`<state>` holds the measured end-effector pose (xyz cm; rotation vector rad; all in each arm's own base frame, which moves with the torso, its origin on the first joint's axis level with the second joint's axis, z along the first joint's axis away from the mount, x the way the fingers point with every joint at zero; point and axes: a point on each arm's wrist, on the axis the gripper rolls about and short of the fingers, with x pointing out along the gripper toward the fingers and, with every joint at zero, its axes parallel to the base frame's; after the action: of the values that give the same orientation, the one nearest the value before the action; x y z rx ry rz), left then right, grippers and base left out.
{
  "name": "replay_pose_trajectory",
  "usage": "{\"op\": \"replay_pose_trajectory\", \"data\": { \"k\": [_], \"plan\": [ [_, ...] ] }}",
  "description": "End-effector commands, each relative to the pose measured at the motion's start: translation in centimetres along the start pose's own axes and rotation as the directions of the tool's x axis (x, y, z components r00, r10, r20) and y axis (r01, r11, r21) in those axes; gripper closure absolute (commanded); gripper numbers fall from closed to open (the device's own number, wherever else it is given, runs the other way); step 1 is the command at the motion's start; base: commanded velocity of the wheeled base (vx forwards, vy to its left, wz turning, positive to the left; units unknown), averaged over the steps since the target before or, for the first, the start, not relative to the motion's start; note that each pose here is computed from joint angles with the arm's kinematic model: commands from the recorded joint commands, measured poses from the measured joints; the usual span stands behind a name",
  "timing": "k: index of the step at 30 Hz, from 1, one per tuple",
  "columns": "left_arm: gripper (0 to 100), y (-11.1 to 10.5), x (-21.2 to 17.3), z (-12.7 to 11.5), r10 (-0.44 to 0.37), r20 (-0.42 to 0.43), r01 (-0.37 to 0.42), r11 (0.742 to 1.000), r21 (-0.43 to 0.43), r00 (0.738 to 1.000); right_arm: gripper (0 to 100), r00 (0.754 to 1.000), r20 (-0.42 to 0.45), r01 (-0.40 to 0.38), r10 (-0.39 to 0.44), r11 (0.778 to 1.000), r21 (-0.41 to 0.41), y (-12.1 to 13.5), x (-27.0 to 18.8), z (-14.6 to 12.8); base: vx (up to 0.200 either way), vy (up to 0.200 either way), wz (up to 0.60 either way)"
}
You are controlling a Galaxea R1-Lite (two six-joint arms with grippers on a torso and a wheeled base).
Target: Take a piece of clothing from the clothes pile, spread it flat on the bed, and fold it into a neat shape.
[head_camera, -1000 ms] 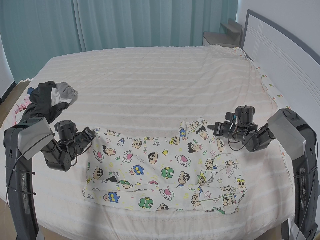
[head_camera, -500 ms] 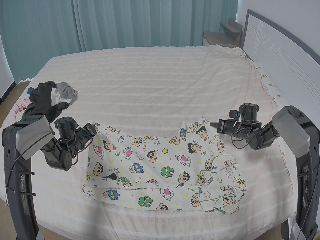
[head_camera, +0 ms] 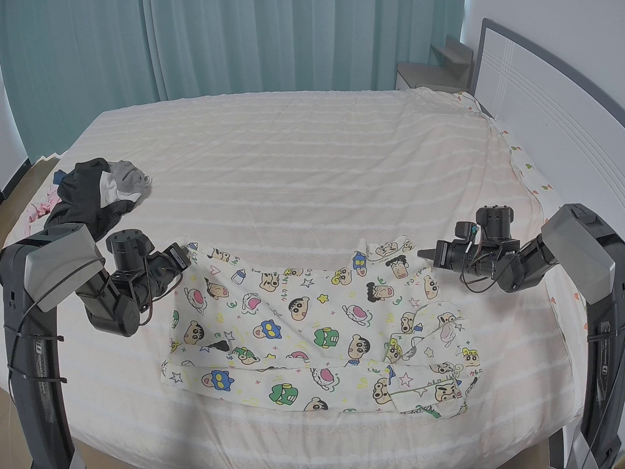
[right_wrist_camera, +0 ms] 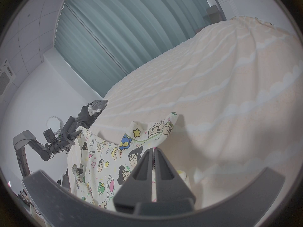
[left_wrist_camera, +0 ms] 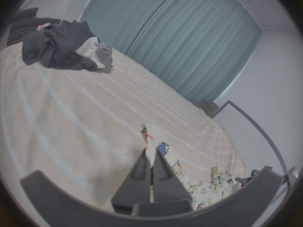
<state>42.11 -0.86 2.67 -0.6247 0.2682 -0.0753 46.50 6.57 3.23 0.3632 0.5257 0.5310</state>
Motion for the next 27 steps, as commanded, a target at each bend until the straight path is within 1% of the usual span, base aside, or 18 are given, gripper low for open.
{"op": "replay_pose_trajectory", "data": {
  "k": [1, 2, 3, 7, 13, 17, 20, 23, 26, 27],
  "plan": [
    [100, -0.6, 0.1, -0.4, -0.014, -0.01, 0.014, 1.0, 0.002, 1.0, 100, 1.0, -0.007, -0.012, 0.012, 1.0, -0.01, -0.3, 0.7, 0.2, 0.0, 0.0, 0.0],
    [100, -0.8, 0.1, -0.5, -0.018, -0.012, 0.018, 1.0, 0.003, 1.0, 100, 1.0, -0.005, -0.015, 0.014, 1.0, -0.016, -0.4, 0.9, 0.1, 0.0, 0.0, 0.0],
    [100, -0.8, 0.1, -0.6, -0.019, -0.013, 0.019, 1.0, 0.003, 1.0, 0, 1.0, -0.004, -0.015, 0.015, 1.0, -0.021, -0.5, 1.0, 0.0, 0.0, 0.0, 0.0],
    [100, -0.8, 0.1, -0.6, -0.015, -0.014, 0.015, 1.0, 0.001, 1.0, 0, 1.0, -0.004, -0.02, 0.02, 0.999, -0.026, -0.5, 1.0, -0.1, 0.0, 0.0, 0.0],
    [100, -0.5, 0.3, -0.9, -0.007, -0.018, 0.007, 1.0, -0.003, 1.0, 0, 0.998, -0.033, -0.054, 0.054, 0.998, -0.024, -0.7, 1.5, -0.8, 0.0, 0.0, 0.0],
    [100, -0.4, 0.3, -0.9, -0.005, -0.017, 0.005, 1.0, -0.003, 1.0, 0, 0.997, -0.041, -0.062, 0.06, 0.997, -0.05, -0.7, 2.3, -1.3, 0.0, 0.0, 0.0],
    [100, -0.4, 0.3, -0.9, -0.005, -0.017, 0.005, 1.0, -0.003, 1.0, 0, 0.996, -0.054, -0.069, 0.066, 0.996, -0.051, -0.6, 2.8, -1.8, 0.0, 0.0, 0.0],
    [100, -0.4, 0.3, -0.9, -0.005, -0.017, 0.005, 1.0, -0.003, 1.0, 0, 0.996, -0.051, -0.076, 0.073, 0.996, -0.057, -0.5, 3.4, -1.8, 0.0, 0.0, 0.0],
    [100, -0.4, 0.3, -1.0, -0.003, -0.017, 0.003, 1.0, -0.003, 1.0, 0, 0.995, -0.067, -0.071, 0.068, 0.996, -0.047, -0.6, 3.7, -1.6, 0.0, 0.0, 0.0],
    [100, -0.4, 0.3, -1.0, -0.003, -0.017, 0.003, 1.0, -0.003, 1.0, 100, 0.995, -0.07, -0.069, 0.065, 0.996, -0.048, -0.6, 3.7, -1.6, 0.0, 0.0, 0.0]
  ]
}}
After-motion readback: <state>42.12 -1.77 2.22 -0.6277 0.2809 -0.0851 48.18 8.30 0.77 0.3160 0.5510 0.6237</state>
